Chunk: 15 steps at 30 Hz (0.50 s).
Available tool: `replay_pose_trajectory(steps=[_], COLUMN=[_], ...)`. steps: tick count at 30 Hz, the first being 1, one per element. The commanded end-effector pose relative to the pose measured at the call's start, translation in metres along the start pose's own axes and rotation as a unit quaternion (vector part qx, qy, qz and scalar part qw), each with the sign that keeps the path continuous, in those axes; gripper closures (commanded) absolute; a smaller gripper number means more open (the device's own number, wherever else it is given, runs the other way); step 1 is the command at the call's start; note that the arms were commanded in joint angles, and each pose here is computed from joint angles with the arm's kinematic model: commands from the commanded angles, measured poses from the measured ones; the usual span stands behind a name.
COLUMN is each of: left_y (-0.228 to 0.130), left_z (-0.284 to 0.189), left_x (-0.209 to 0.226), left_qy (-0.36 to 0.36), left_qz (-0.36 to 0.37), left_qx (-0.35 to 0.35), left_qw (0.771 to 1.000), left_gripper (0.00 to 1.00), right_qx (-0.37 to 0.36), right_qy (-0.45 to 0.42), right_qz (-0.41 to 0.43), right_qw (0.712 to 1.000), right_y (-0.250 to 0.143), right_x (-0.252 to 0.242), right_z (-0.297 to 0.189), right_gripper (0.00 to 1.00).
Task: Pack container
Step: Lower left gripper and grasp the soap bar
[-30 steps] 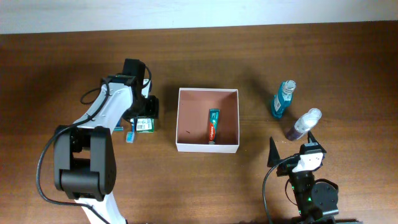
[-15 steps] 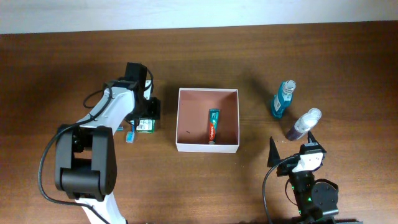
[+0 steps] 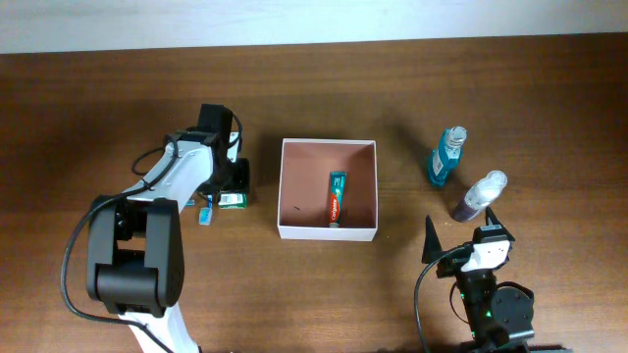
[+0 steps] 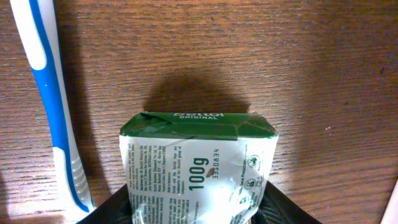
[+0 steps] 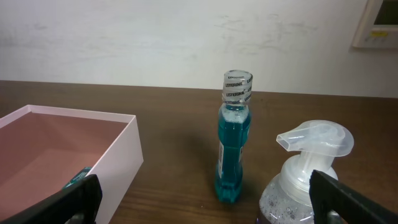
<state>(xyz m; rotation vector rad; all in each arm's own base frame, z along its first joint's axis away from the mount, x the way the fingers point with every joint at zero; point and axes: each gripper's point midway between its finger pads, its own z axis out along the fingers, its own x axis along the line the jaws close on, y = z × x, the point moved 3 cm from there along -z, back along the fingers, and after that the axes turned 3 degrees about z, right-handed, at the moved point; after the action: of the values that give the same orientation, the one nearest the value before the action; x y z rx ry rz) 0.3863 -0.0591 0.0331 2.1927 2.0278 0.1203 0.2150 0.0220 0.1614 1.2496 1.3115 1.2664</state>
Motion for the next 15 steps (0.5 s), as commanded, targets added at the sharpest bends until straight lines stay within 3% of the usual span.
replay_pose_trajectory(steps=[1, 5, 15], left_y=[-0.005, -0.005, -0.016], left_z=[0.000, 0.001, 0.006], left_x=[-0.002, -0.002, -0.001], left_qy=[-0.002, -0.002, -0.001], left_qz=[0.001, 0.001, 0.001], left_qx=[0.006, 0.006, 0.021], left_qw=[1.000, 1.000, 1.000], left_gripper=[0.41, 0.39, 0.51], right_qx=[0.002, 0.002, 0.002], right_qy=[-0.004, -0.003, -0.004], right_qz=[-0.003, -0.003, -0.003], right_qw=[1.000, 1.000, 1.000], right_y=[-0.003, -0.003, -0.003], right_x=[-0.002, -0.002, -0.002], right_z=[0.000, 0.000, 0.000], right_gripper=[0.02, 0.02, 0.02])
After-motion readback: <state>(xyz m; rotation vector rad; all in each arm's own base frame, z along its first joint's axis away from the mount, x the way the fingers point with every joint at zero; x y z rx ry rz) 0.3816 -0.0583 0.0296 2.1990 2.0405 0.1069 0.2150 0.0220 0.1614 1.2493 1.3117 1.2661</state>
